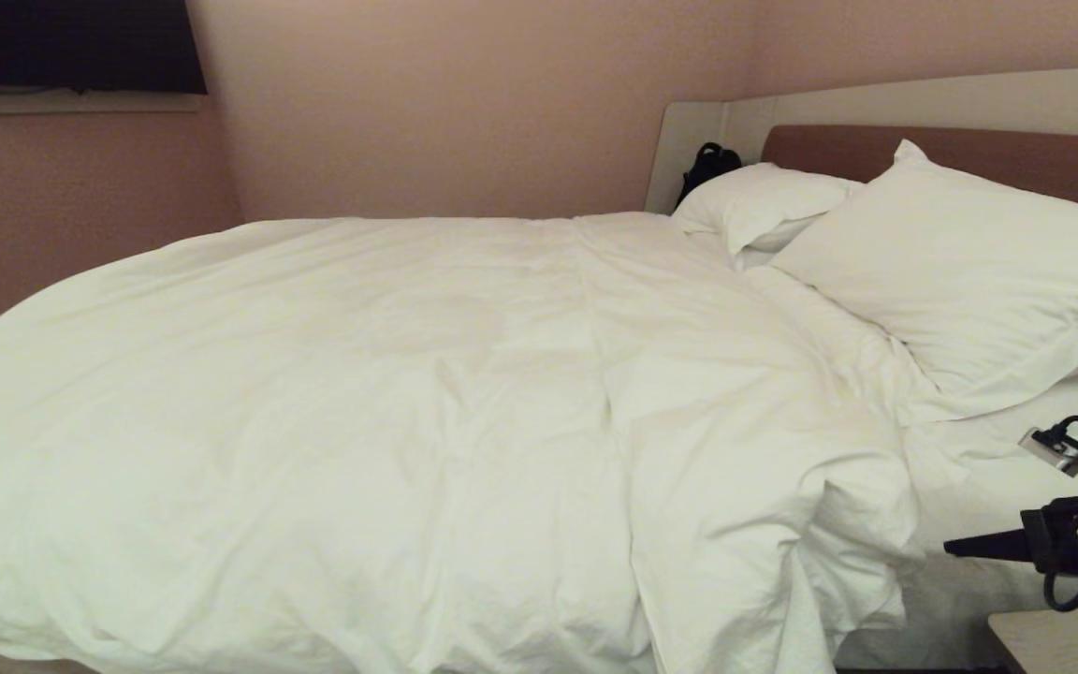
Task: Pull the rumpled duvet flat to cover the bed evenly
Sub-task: Flatten the corners of the folded blanket
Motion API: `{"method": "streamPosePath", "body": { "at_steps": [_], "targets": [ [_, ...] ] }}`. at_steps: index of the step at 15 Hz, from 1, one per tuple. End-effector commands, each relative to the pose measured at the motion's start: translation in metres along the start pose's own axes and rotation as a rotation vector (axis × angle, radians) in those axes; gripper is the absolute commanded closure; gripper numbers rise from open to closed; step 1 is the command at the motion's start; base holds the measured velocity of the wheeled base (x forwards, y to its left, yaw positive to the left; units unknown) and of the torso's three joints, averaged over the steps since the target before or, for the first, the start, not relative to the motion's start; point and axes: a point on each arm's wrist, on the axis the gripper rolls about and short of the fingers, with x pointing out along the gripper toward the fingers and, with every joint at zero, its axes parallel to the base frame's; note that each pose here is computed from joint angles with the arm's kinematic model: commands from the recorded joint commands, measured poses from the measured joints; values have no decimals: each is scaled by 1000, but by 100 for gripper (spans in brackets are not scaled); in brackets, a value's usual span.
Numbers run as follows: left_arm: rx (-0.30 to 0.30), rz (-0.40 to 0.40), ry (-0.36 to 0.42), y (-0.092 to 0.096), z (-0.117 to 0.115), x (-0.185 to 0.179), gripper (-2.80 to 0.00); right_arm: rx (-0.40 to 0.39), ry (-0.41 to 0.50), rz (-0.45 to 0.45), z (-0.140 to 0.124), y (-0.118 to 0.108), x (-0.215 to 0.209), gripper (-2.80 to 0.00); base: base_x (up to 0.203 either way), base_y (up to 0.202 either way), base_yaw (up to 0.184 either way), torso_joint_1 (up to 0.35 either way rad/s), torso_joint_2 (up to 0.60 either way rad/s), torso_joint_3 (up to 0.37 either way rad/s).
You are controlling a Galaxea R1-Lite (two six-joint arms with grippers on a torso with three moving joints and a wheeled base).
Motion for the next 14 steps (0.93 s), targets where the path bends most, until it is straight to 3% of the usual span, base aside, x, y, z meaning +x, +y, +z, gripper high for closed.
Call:
{"method": "streamPosePath", "body": {
  "at_steps": [1, 11, 14],
  "targets": [
    [-1, 0, -1, 0, 0, 0, 0, -173, -116, 148, 3, -14, 12, -280, 0, 0, 0, 0, 0, 0],
    [1, 0, 2, 0, 0, 0, 0, -202, -102, 138, -16, -8, 10, -280, 0, 0, 0, 0, 0, 0],
    [0, 0, 0, 0, 0, 0, 0, -248, -70, 109, -24, -12, 25, -280, 0, 0, 0, 0, 0, 0]
  ]
}}
